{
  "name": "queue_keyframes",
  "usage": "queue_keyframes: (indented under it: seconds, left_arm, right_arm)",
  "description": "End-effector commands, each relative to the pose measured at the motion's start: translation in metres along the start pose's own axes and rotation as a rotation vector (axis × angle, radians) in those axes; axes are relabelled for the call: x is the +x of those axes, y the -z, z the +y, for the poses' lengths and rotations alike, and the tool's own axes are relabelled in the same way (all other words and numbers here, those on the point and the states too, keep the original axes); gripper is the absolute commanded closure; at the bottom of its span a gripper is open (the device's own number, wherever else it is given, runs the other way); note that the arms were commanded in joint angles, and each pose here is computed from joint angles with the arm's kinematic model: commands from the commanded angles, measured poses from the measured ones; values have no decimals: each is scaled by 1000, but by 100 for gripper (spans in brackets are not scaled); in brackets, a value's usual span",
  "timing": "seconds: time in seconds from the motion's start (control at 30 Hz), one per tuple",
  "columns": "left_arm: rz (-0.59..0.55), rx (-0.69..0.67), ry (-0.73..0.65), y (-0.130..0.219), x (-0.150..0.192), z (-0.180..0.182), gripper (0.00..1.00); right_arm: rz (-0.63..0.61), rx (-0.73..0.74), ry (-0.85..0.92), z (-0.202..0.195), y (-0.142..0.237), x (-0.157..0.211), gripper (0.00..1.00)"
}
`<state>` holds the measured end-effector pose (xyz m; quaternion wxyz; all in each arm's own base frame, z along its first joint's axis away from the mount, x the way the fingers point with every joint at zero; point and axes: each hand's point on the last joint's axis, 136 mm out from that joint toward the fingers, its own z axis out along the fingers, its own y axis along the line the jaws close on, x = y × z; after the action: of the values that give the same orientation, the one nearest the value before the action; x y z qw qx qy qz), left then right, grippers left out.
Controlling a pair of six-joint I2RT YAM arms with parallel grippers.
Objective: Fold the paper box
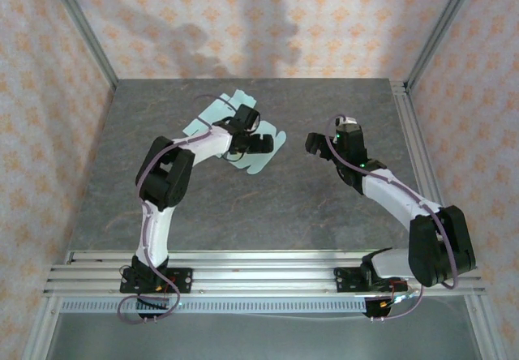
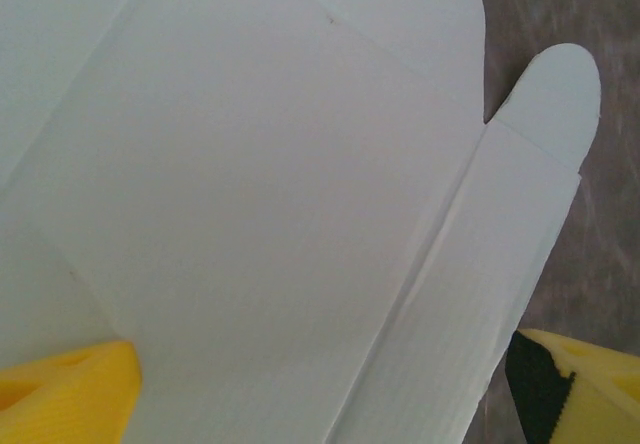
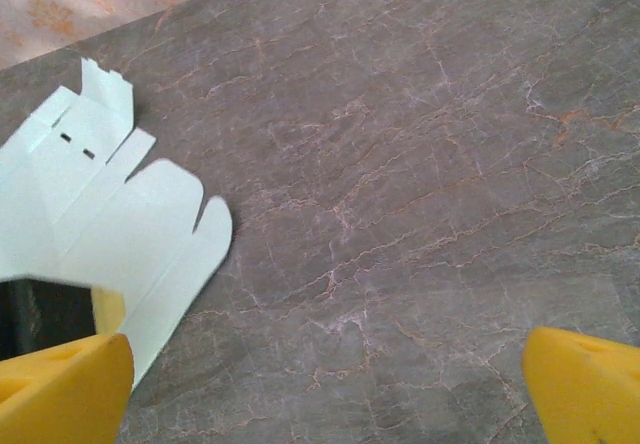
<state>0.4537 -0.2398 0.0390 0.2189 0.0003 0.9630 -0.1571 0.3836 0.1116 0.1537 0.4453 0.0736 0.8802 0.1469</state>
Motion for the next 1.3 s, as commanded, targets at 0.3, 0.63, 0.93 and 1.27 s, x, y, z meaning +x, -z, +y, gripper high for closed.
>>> queue_keyframes:
  seconds: [0.3,0.63,0.93,1.27]
  left_arm:
    - [-5,139,-56,67,32,-10,3]
    - [-262,-54,269,120,7,72,1]
    - [-305,-207,473,160,51,149,6]
    - [-341,-264,457,193,80,163,7]
  right_arm:
    - [47,-31,-54,11,-8,1,1]
    - [165,-164,-58,44,-34,13,1]
    - [302,-297,67,140,-103,27,12]
    - [427,-338,-50,218,-184,64,20]
